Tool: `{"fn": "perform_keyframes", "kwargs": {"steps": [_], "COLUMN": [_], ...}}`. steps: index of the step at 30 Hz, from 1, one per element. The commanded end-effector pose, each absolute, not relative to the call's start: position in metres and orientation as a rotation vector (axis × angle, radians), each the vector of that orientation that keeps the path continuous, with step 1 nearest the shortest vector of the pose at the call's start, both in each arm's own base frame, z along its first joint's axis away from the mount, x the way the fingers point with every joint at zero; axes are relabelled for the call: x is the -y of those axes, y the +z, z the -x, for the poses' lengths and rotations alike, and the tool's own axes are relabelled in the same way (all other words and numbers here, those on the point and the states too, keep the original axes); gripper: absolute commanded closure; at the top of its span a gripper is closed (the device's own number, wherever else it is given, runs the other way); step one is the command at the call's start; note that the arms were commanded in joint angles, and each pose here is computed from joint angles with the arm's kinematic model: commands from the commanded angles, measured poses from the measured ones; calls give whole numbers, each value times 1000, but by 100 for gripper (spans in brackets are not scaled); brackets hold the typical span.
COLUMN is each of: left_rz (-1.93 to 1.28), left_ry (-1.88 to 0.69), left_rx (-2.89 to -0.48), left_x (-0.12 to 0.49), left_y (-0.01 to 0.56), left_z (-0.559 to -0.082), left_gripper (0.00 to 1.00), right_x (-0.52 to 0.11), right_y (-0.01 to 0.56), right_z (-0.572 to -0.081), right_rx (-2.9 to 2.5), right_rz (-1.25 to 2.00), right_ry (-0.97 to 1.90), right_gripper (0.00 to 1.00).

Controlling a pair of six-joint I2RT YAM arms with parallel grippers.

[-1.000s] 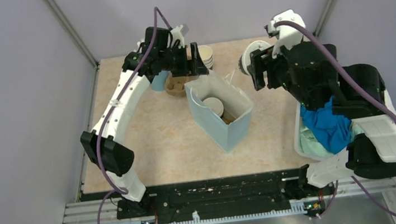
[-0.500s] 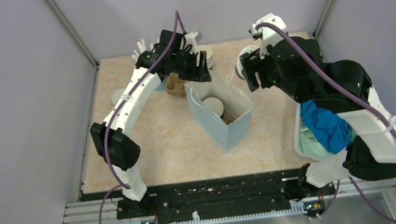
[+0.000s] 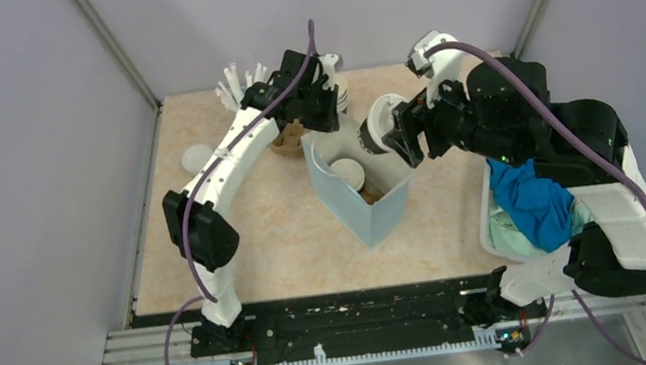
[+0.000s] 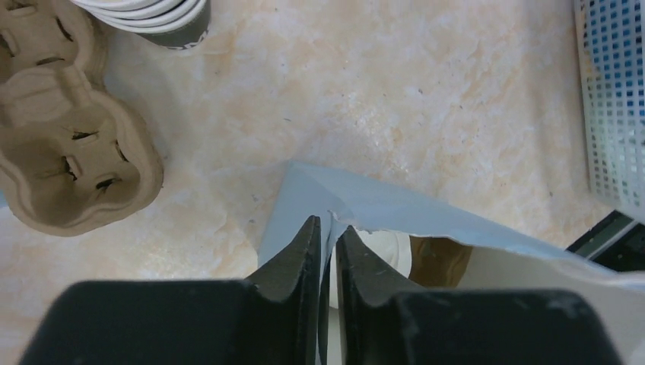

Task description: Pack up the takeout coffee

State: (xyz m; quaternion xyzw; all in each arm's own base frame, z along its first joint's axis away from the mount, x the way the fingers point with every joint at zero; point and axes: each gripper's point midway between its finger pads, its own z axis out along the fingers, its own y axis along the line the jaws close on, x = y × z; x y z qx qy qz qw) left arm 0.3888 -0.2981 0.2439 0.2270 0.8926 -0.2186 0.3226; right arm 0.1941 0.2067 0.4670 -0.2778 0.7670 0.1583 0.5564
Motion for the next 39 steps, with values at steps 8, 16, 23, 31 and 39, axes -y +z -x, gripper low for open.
{"fn": "perform_keyframes", "kwargs": {"steps": [8, 16, 23, 31, 39], "left_rz": [-493, -449, -397, -296, -189], "left_ry": [-519, -521, -571, -646, -652], "left_rx": [-2082, -1942, -1867, -1882, -1832], "left_x": [285, 275, 268, 264, 248], "left_y": [301, 327, 336, 329, 336], "left_z": [-402, -384, -365, -348, -341], "left_gripper": [100, 100, 100, 100, 100], "right_x": [-250, -259, -265, -273, -287], "right_y": [428, 406, 390, 372, 346], "right_z": [-185, -199, -207, -210, -220], "right_rx": [-1893, -1930, -1940, -1820, -1782], "right_rz": [837, 889, 970, 1134, 1228], "right_ry": [482, 390, 314, 275, 227], "right_gripper": [34, 36, 38, 38, 38]}}
